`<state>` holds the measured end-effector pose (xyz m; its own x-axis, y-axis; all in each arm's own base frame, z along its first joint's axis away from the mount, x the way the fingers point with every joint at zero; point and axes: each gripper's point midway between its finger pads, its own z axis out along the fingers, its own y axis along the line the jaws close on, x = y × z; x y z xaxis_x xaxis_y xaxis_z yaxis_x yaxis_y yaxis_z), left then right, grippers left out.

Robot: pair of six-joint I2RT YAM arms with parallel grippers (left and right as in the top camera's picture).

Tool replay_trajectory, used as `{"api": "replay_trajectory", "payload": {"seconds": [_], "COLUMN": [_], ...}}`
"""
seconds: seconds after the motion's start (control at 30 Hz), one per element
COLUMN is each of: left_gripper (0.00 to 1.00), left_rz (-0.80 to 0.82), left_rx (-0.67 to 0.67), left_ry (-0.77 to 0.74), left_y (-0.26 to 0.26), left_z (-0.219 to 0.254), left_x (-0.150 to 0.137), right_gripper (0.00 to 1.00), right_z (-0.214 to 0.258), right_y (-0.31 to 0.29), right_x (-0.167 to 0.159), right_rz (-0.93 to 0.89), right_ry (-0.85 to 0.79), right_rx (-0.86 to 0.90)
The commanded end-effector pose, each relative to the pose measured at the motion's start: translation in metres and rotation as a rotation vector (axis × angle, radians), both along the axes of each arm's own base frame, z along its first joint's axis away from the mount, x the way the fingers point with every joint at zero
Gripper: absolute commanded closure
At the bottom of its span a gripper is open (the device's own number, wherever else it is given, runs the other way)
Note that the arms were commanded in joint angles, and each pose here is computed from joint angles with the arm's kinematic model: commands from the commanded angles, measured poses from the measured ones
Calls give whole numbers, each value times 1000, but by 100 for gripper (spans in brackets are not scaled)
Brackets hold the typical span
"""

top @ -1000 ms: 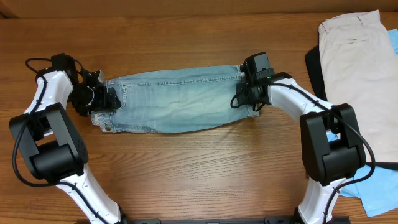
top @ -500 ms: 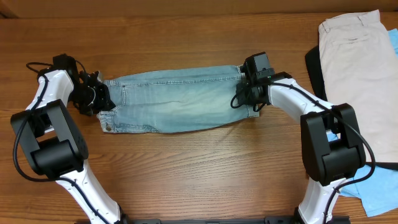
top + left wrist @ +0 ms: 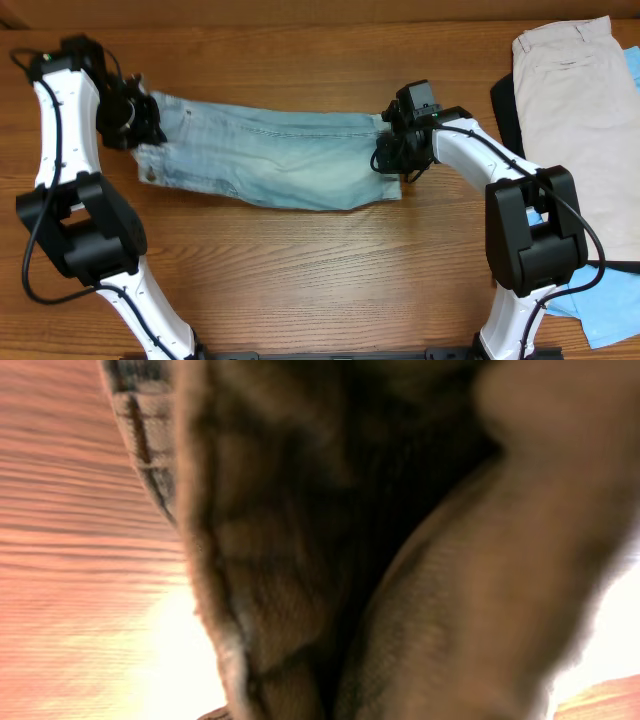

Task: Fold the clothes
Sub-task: 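Fold the left end over toward the right gripper with the left gripper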

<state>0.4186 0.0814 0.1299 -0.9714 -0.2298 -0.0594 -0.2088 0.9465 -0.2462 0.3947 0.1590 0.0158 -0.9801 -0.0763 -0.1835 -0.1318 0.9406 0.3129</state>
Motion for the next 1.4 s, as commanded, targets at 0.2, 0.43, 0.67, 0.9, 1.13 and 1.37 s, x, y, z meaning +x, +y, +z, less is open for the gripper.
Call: {"api": "replay_trajectory", "payload": {"seconds": [0.2,0.43,0.67,0.9,1.13,1.37], "left_gripper": [96,96,96,75,0,0], "left_rz": [-198,-360,-480,-572,-676,-701], "left_rx": [109,95,89,127,14,-43], "left_ry": [-160,-213,-290,-306,-421,-527], "left_y": [-60,-158,-248,-304,-378,-414], "left_z": [71,74,70,50,43,60], "left_x": [9,16,14,-4,-12,-9], "right_gripper": [93,96,96,85,80,76], "right_z": [10,12,84,212,293,306], "right_y": [8,9,10,-26,-74,-113], "right_x": [6,10,35,45,34,23], "right_rz": [-5,-20,-51,-118,-207,-315], "right_ry": [-11,-19,-142,-338,-515,-526], "right_rx": [42,53,168,217,225,213]}}
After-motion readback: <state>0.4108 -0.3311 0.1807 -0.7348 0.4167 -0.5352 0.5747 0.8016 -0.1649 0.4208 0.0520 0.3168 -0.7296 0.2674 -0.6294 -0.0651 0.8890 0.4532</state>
